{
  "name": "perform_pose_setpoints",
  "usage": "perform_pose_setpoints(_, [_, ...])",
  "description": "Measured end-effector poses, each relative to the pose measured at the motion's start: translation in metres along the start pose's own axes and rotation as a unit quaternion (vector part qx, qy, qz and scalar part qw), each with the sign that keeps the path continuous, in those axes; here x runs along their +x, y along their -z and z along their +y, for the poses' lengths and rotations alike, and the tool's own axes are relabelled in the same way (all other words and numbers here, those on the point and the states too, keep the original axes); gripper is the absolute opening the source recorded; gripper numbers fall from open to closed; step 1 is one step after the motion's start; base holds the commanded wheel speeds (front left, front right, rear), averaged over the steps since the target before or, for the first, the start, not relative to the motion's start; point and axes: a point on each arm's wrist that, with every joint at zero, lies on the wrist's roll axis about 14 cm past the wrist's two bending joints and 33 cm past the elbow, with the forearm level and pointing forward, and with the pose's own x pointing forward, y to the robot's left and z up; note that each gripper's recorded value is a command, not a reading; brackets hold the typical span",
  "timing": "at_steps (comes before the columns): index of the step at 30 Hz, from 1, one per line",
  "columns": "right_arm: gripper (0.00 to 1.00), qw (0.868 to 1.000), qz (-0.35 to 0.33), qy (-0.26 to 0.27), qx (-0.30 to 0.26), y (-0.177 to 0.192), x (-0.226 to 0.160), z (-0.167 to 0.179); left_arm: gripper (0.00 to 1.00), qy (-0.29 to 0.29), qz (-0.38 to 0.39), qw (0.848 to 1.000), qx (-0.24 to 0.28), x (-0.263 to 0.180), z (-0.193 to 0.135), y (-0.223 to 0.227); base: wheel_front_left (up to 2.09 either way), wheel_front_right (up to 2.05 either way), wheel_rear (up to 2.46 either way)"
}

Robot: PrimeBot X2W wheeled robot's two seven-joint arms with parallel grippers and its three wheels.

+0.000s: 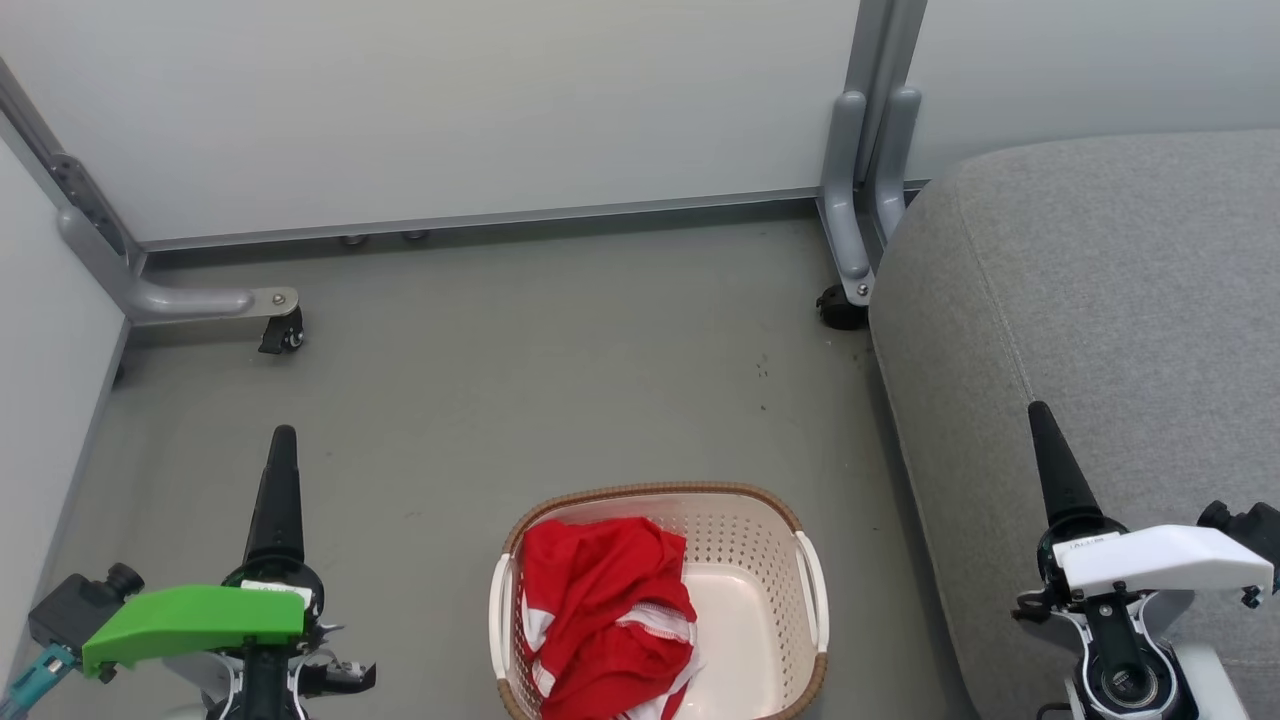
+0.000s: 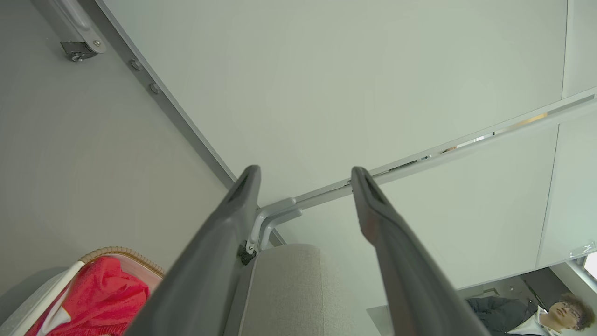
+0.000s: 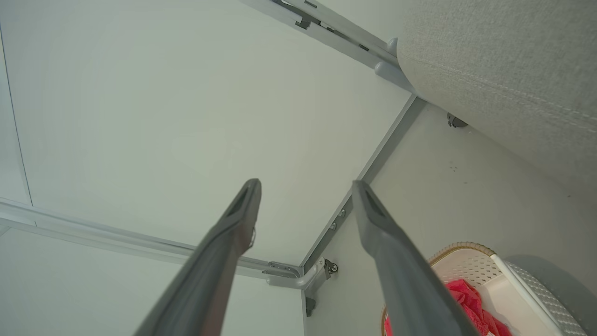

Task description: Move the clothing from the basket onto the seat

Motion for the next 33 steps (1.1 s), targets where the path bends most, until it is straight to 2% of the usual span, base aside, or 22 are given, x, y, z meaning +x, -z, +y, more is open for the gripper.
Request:
perform_pose_setpoints(9, [1.00, 0.993, -0.001, -0.021, -0.113, 0.003, 0.001, 0.012, 1.00, 0.011, 0.001, 0.994, 0.104, 0.001, -0.006, 0.004, 0.00, 0.00, 0.00])
perform_pose_setpoints(19, [1.00, 0.982, -0.008, -0.031, -0.186, 0.002, 0.001, 0.017, 1.00, 0.019, 0.002, 0.984, 0.175, 0.001, -0.012, 0.009, 0.00, 0.00, 0.00])
perform_pose_setpoints(33, [1.00, 0.959, -0.010, -0.038, -0.280, 0.005, -0.001, 0.017, 1.00, 0.025, 0.001, 0.961, 0.276, 0.001, -0.015, 0.016, 0.00, 0.00, 0.00])
